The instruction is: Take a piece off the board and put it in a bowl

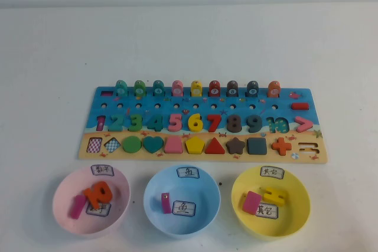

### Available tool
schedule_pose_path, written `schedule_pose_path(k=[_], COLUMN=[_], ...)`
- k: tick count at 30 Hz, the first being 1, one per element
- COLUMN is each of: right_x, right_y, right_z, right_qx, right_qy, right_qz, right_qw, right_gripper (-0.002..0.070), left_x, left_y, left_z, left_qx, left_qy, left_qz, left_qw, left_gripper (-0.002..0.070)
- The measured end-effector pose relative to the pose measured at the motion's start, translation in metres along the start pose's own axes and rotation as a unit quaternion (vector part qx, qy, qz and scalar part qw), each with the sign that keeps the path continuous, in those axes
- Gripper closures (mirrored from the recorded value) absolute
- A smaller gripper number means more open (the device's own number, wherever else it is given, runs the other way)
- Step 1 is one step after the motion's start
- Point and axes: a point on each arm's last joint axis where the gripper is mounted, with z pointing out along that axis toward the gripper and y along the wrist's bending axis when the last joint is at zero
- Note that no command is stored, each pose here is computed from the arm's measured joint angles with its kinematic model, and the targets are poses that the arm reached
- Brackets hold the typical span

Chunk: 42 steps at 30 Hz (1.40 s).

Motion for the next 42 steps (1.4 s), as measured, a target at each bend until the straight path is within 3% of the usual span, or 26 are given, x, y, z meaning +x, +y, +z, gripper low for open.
schedule_pose_path(k=[21, 42], right_x=[0.0000, -0.0097], right_y=[0.0000, 0.0041], right_z=[0.0000, -0.0006], right_qx=[0.000, -0.028], right_qy=[0.000, -0.051], right_qz=[0.000, 0.106], right_qw=[1.000, 0.993], right_gripper=[0.0694, 0.0694], left_x=[0.0000, 0.0000], left_y=[0.0000, 0.0000], left_z=[0.0000, 0.0000], left_qx=[0.000, 0.000], left_qy=[0.000, 0.000], left_qz=[0.000, 0.000], left_qw=[1.000, 1.000], left_gripper=[0.0676, 0.0676])
